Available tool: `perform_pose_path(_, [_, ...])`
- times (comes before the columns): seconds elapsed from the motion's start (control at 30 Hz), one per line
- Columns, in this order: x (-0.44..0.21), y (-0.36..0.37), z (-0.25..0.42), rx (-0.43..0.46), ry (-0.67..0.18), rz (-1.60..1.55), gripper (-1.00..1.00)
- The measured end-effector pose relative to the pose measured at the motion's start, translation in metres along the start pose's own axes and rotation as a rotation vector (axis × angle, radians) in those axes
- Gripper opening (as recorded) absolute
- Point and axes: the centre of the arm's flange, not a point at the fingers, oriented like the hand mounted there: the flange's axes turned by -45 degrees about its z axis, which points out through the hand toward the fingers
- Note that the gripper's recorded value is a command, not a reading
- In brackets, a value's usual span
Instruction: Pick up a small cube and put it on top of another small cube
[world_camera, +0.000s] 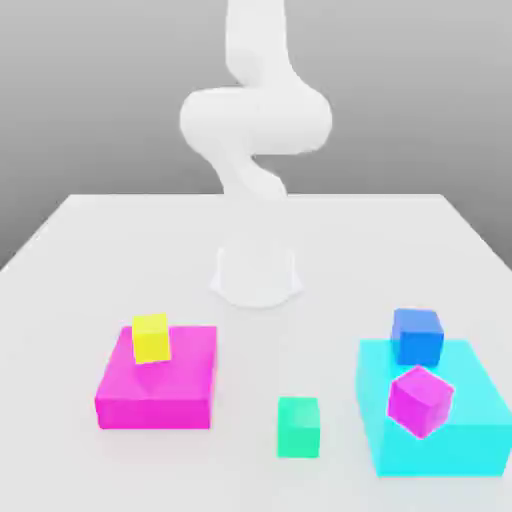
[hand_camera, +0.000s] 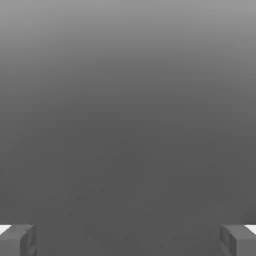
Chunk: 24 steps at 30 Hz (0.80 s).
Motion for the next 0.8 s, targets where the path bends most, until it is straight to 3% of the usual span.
perform_pose_path(0.37, [-0.05, -0.016, 0.151, -0.138, -0.187, 0.4, 0.0])
perform_pose_path(0.8, [-0.158, -0.016, 0.287, -0.331, -0.369, 0.868, 0.0])
